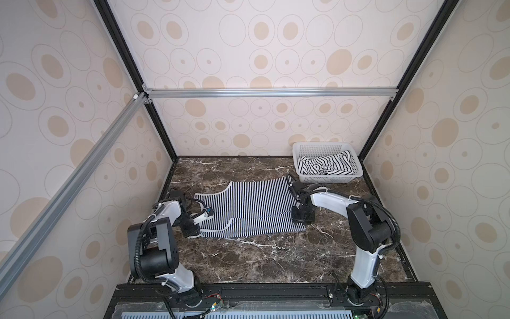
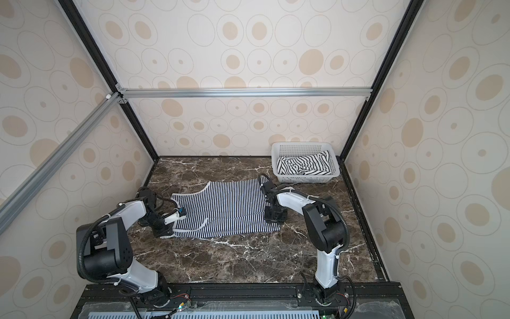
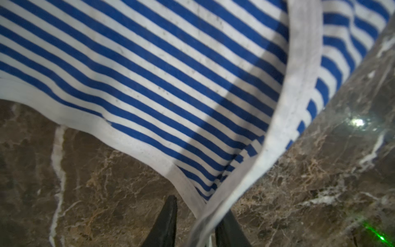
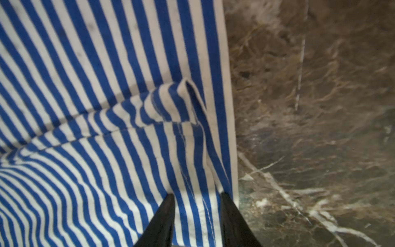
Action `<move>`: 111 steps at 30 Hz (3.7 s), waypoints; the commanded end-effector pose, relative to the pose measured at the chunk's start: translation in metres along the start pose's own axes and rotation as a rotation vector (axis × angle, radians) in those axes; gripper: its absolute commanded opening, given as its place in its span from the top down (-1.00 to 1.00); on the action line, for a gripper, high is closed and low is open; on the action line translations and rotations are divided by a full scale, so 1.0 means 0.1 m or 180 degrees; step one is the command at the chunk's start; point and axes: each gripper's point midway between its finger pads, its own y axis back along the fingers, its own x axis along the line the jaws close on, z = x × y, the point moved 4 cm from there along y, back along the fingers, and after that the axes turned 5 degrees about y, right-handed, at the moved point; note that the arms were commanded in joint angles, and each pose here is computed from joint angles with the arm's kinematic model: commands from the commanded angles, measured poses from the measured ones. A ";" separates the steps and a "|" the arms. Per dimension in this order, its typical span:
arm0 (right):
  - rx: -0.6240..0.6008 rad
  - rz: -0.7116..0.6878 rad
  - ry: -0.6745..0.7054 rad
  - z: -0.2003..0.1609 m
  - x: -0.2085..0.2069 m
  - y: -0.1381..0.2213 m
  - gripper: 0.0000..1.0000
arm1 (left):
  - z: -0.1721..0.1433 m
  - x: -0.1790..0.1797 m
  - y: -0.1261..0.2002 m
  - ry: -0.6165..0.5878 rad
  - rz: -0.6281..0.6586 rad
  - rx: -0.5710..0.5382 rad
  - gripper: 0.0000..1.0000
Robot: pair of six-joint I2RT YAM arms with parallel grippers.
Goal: Fold and stack tank tops
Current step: Smooth out the tank top at the center of the table, then move the tank top to the center of the table.
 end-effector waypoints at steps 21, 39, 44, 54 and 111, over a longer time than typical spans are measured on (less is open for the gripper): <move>-0.0223 0.0109 0.0011 0.01 0.03 0.30 0.24 | 0.37 -0.29 0.41 -0.0196 -0.0115 -0.0514 0.07; -0.0294 0.0150 0.0070 0.02 0.15 0.32 0.56 | 0.70 -0.69 -0.03 -0.0487 -0.0420 -0.0413 0.69; -0.0259 0.0158 0.0073 0.05 0.19 0.27 0.57 | 0.60 -0.58 -0.14 -0.0454 -0.0108 -0.0294 0.72; -0.0137 0.0111 0.0102 0.00 0.16 0.13 0.58 | 0.43 -0.37 -0.07 -0.0167 -0.0208 -0.0394 0.66; 0.0342 -0.0717 0.0613 -1.81 0.09 0.01 0.55 | -1.23 -0.64 -0.32 0.0175 -0.0505 0.0367 0.64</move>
